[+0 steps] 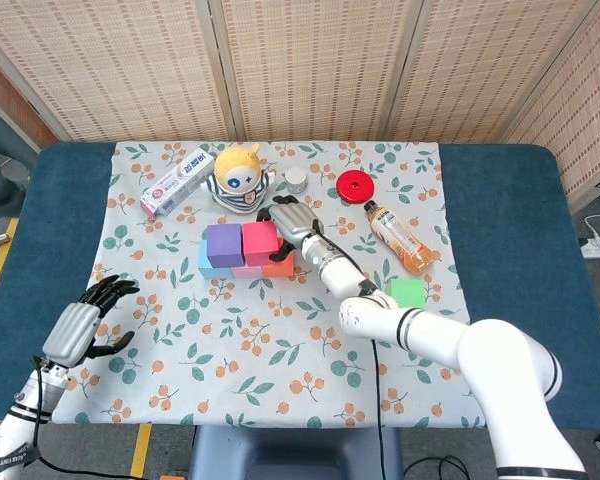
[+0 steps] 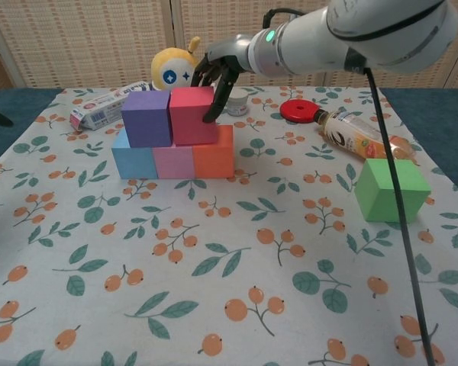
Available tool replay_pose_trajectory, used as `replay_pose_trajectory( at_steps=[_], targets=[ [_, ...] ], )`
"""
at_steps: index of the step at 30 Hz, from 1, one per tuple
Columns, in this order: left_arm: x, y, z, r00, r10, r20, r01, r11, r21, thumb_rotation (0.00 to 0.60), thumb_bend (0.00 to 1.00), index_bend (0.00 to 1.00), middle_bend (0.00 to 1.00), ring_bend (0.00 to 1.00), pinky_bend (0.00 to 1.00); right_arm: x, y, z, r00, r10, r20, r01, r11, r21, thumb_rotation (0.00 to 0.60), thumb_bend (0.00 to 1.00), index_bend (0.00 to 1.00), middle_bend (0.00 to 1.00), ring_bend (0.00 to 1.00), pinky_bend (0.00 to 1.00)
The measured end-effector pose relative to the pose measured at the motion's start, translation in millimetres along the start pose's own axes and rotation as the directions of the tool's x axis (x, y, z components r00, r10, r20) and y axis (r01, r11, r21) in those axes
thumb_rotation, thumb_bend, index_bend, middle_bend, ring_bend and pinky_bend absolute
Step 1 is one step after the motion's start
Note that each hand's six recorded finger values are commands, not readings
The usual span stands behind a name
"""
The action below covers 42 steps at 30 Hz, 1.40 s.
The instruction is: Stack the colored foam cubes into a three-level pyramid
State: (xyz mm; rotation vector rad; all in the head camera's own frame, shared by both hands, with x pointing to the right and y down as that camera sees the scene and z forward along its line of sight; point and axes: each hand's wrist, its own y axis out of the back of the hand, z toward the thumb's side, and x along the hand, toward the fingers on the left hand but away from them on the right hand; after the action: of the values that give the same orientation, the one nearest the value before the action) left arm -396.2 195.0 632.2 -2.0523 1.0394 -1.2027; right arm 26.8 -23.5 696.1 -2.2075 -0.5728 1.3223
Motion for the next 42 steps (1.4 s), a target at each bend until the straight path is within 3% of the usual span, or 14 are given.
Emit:
replay_pose_trajectory(
  at_steps=[31, 42],
  targets=[
    [-5.4, -2.9, -6.2, 1.000, -0.005, -0.007, 0.005, 1.000, -0.013, 0.600, 0.33, 0.22, 0.15, 0.08, 0.15, -2.3, -6.8, 6.7, 0.999, -0.005, 0.032, 0.004, 1.000, 0.011, 0.600, 0.13, 0.34, 0.26, 0.04, 0.00],
    [-5.7, -3.0, -7.3, 1.000, -0.005, -0.009, 0.005, 1.000, -0.014, 0.600, 0.32, 0.22, 0.15, 0.07, 0.15, -1.5, -7.6, 6.3, 0.999, -0.003, 0.039, 0.002, 1.000, 0.017, 0.600, 0.13, 0.23, 0.26, 0.04, 0.00]
  ],
)
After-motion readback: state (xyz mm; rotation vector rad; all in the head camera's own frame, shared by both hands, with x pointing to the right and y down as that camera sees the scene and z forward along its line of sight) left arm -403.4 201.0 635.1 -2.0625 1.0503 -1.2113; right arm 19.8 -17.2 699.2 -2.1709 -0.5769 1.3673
